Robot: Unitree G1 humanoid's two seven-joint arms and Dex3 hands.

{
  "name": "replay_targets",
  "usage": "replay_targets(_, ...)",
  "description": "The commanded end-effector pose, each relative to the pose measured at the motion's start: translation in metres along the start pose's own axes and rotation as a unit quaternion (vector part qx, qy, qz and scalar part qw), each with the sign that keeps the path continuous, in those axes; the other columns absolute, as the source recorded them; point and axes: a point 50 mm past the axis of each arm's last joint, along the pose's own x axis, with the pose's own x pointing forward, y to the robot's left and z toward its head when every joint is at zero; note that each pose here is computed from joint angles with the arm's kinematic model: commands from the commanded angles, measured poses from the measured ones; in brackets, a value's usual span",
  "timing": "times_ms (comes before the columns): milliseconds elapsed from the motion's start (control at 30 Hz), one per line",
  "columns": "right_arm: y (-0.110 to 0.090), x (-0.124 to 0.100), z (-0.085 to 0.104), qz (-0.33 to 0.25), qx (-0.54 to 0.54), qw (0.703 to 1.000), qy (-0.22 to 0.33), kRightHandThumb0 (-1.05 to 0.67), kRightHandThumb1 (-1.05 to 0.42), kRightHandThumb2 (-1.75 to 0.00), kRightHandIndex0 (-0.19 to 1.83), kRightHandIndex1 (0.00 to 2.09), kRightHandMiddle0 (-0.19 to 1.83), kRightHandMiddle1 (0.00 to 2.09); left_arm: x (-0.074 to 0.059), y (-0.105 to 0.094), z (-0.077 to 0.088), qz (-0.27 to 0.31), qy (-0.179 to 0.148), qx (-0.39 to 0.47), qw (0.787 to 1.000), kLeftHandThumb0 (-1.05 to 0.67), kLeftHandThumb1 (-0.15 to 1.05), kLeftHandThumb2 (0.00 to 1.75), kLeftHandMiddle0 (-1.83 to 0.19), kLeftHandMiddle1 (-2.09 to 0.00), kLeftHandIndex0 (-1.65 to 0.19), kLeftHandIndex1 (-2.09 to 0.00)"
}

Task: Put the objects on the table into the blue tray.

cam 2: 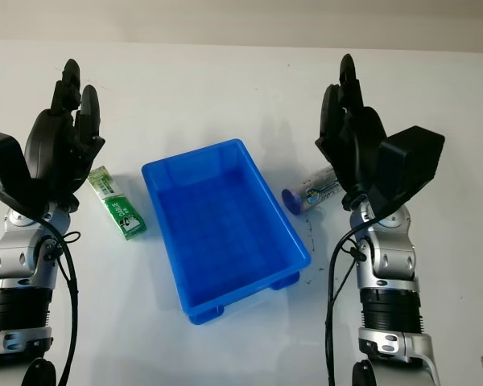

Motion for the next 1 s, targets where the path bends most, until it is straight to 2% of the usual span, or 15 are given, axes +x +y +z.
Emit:
replay_targets(0, 0.001, -0.002, 0.002, 0.001, 0.0, 1.0, -0.008, -0.78, -1.05, -0.71, -0.19, 0.0, -0.19, 0.0, -0.002, 0.002, 0.001, 0.003, -0.005, 0.008, 1.0, -0.71, 1.05, 0.63, 0.19, -0.05, 0.17, -0.05)
replay_targets(267, 0.002, 0.001, -0.004, 0.0, 0.003, 1.0, 0.005, -0.79, -1.05, -0.7, -0.19, 0.0, -0.19, 0.0, 0.003, 0.0, 0.0, -0.002, 0.003, 0.01, 1.0, -0.72, 1.05, 0.62, 0.17, -0.06, 0.16, -0.06)
replay_targets(400, -0.001, -0.001, -0.003, 0.001, 0.01, 1.0, -0.002, -0.78, -1.05, -0.69, -0.19, 0.0, -0.19, 0.0, 0.001, 0.0, -0.001, -0.006, 0.002, 0.011, 1.0, -0.72, 1.05, 0.63, 0.18, -0.06, 0.16, -0.06)
replay_targets(600, -0.017, 0.0, 0.015, 0.001, 0.023, 0.999, -0.028, -0.74, -1.05, -0.54, -0.19, 0.0, -0.19, 0.0, -0.003, 0.001, -0.003, 0.0, -0.002, 0.006, 1.0, -0.72, 1.05, 0.62, 0.18, -0.05, 0.17, -0.06)
replay_targets(667, -0.023, 0.0, 0.024, 0.006, -0.009, 0.999, -0.035, -0.73, -1.05, -0.45, -0.19, 0.0, -0.19, 0.0, -0.005, 0.001, -0.003, 0.0, -0.001, 0.007, 1.0, -0.71, 1.05, 0.63, 0.18, -0.05, 0.18, -0.05)
replay_targets(800, -0.038, 0.002, 0.044, 0.018, -0.096, 0.995, -0.028, -0.64, -1.02, -0.16, 0.01, 0.1, 0.04, 0.13, -0.007, 0.0, -0.003, -0.001, 0.003, 0.006, 1.0, -0.7, 1.05, 0.63, 0.18, -0.05, 0.18, -0.05)
replay_targets(867, -0.046, 0.005, 0.053, 0.028, -0.148, 0.989, -0.017, -0.54, -0.96, -0.08, 0.14, 0.16, 0.16, 0.2, -0.008, 0.0, -0.004, 0.0, 0.006, 0.005, 1.0, -0.7, 1.05, 0.62, 0.18, -0.05, 0.18, -0.05)
replay_targets(967, -0.053, 0.007, 0.063, 0.056, -0.218, 0.974, -0.008, -0.51, -0.89, -0.04, 0.21, 0.2, 0.22, 0.26, -0.009, 0.0, -0.004, 0.0, 0.01, 0.005, 1.0, -0.71, 1.05, 0.61, 0.17, -0.06, 0.18, -0.05)
